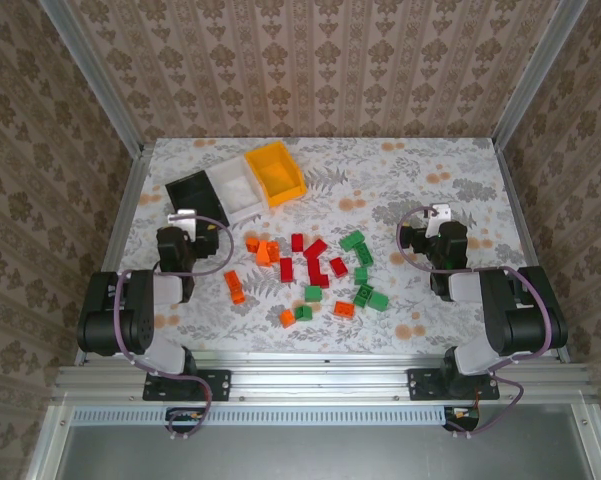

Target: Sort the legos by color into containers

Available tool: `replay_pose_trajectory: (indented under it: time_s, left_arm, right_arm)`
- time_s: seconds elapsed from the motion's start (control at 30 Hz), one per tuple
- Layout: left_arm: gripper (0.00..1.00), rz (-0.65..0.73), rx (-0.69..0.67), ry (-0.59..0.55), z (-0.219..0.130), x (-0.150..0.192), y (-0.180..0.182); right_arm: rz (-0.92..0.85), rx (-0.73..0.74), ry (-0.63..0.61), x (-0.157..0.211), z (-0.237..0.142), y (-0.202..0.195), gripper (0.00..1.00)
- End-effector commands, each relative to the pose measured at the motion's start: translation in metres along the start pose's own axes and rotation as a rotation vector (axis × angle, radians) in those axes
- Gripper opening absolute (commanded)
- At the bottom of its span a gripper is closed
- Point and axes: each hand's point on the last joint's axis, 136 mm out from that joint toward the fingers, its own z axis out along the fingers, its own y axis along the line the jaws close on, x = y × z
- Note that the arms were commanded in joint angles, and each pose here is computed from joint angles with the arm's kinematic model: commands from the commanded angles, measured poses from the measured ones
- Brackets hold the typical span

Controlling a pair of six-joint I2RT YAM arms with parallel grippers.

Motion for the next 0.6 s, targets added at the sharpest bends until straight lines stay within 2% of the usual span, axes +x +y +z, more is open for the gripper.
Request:
replay_pose_trajectory:
  time_s: [0.0,0.13,0.23,0.3,0.37,0.43,0.5,0.57]
  left_arm:
    - [1.00,0.001,0.013,-0.031,0.004,-0.012,0.000]
    - [1.00,0.060,0.010,0.037,-0.003,-0.038,-0.007]
    - [1.00,0.116,-0.009,0.023,-0.025,-0.087,-0.012]
    - [1.00,0.070,-0.058,-0.029,-0.050,-0.128,-0.005]
    - [1.00,-0.088,-0.154,-0.075,-0.077,-0.163,0.014]
    - [1.00,-0.316,-0.208,-0.103,-0.103,-0.187,0.031]
    - [1.00,-0.477,-0.154,-0.106,-0.119,-0.196,0.034]
    - [1.00,-0.585,-0.161,-0.142,-0.126,-0.192,0.045]
  right_arm:
    - [0.020,0.001,-0.032,-0.010,0.003,-0.001,1.00]
    - [0.034,0.059,-0.023,-0.014,0.003,-0.009,1.00]
    - [0.012,0.091,0.014,-0.033,0.000,-0.009,1.00]
    - [-0.014,0.133,0.027,-0.062,-0.010,-0.005,1.00]
    - [0.021,0.226,0.062,-0.088,-0.025,-0.006,1.00]
    - [0.076,0.204,0.103,-0.110,-0.037,-0.001,1.00]
    - [0.255,0.197,0.096,-0.116,-0.043,-0.007,1.00]
    - [0.461,0.165,0.063,-0.107,-0.043,-0.013,1.00]
